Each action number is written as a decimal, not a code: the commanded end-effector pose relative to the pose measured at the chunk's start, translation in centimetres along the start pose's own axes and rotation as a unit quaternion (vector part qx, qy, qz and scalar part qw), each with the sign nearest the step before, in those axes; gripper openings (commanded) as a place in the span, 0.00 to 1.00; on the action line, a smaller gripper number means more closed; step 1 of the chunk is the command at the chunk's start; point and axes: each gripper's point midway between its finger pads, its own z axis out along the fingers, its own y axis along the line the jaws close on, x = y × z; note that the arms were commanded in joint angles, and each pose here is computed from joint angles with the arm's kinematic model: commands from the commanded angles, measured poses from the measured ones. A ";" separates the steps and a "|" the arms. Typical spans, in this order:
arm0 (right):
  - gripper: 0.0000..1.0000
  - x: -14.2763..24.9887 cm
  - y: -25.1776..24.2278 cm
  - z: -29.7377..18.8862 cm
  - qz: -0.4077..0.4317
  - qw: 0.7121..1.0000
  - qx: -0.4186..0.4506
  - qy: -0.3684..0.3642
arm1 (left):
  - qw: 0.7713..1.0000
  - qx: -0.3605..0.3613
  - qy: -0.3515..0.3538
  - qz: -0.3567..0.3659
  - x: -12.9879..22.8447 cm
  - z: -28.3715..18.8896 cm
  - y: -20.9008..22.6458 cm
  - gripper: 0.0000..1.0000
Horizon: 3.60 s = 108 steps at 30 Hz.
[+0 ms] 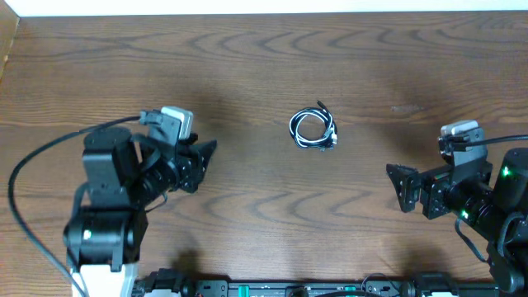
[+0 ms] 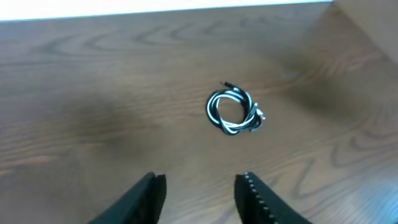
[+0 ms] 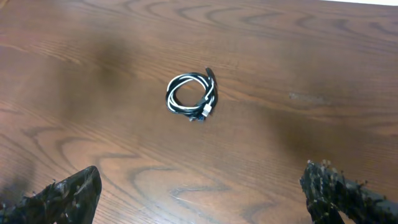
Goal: Untangle cables
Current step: 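Raise both arms and move grippers toward the coiled cable bundle, then lower the left gripper onto the cable bundle and close on it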
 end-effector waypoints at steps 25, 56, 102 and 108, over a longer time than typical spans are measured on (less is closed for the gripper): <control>0.99 -1.6 -1.9 8.9 0.032 0.996 -0.045 0.075 | 0.958 0.283 0.041 0.017 -0.5 7.1 -7.1 0.98; 0.90 3.3 -10.0 18.5 0.171 0.960 0.110 0.194 | 0.987 0.039 0.150 0.050 5.6 17.1 -7.8 0.98; 0.96 1.6 -8.4 20.6 0.069 0.983 0.051 0.164 | 0.994 0.040 0.102 -0.006 5.2 23.6 -9.1 0.98; 0.95 3.1 -7.3 20.9 0.070 0.981 0.016 0.179 | 0.993 0.037 0.115 0.006 6.6 25.1 -8.7 0.98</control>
